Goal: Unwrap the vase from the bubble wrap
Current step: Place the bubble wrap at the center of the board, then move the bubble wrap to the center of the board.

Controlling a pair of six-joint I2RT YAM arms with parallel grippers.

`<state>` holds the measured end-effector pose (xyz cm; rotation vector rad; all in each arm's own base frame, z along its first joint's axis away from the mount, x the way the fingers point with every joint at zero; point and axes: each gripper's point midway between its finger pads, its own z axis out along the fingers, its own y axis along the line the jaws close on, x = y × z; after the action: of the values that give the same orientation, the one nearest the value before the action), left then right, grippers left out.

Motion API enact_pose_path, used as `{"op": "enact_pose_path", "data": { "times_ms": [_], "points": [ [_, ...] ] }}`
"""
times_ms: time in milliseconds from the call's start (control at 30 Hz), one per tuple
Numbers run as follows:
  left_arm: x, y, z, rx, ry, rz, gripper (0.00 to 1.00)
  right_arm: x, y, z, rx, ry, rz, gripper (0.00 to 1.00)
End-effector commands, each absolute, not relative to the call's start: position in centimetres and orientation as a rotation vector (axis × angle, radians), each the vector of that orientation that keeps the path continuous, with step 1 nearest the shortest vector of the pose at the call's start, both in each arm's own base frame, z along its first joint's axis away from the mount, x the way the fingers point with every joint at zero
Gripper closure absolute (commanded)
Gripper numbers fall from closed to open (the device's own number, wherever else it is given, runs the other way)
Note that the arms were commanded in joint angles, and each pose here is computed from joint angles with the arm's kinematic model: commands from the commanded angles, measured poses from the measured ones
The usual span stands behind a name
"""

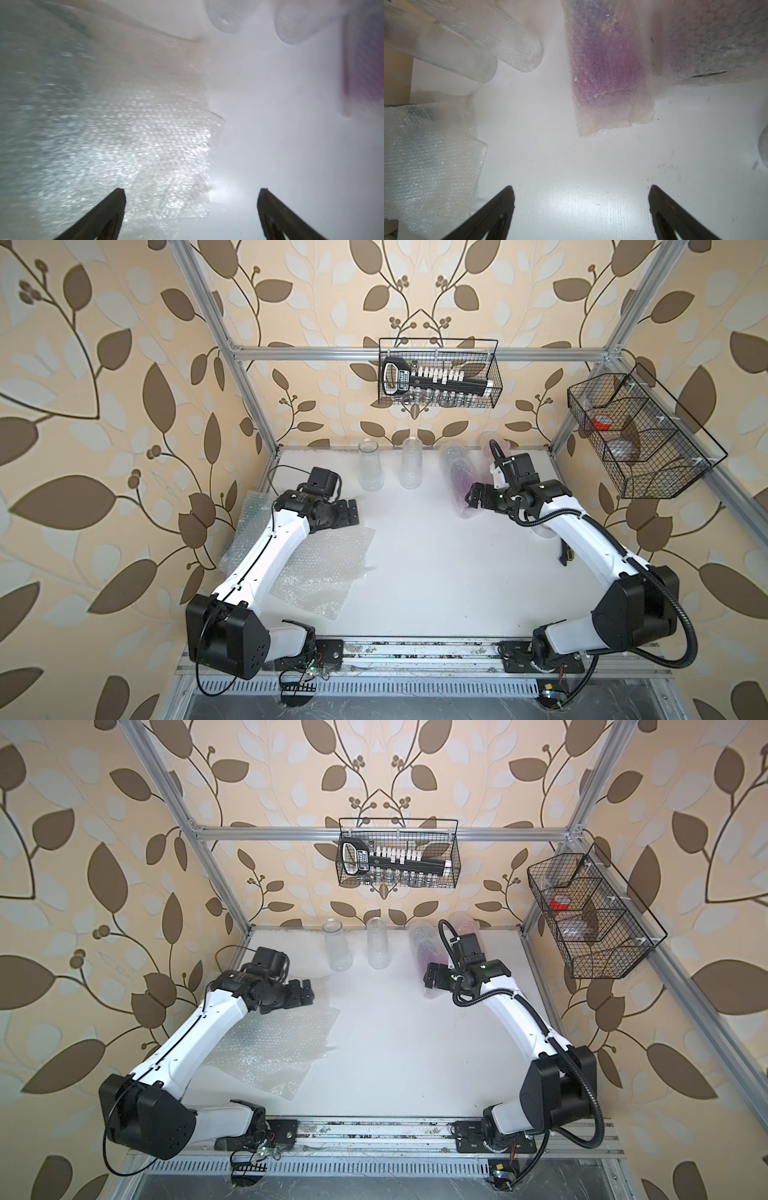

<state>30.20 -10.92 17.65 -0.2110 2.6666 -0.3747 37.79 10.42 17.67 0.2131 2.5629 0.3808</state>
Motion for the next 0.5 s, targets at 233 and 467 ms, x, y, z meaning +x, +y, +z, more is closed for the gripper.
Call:
{"op": "enact_pose_path", "data": {
  "times_ms": [233, 467],
  "points": [
    [27.3, -25.1, 17.2, -0.091, 2.720, -0.875, 0.01, 41.5, 11.2, 14.6, 0.236, 2.555, 0.464, 0.08],
    [27.1, -26.1, 17.9, -0.068, 2.719, -0.894, 0.01, 43.5, 12.2, 12.4, 0.290, 2.560, 0.542, 0.28]
  ]
}}
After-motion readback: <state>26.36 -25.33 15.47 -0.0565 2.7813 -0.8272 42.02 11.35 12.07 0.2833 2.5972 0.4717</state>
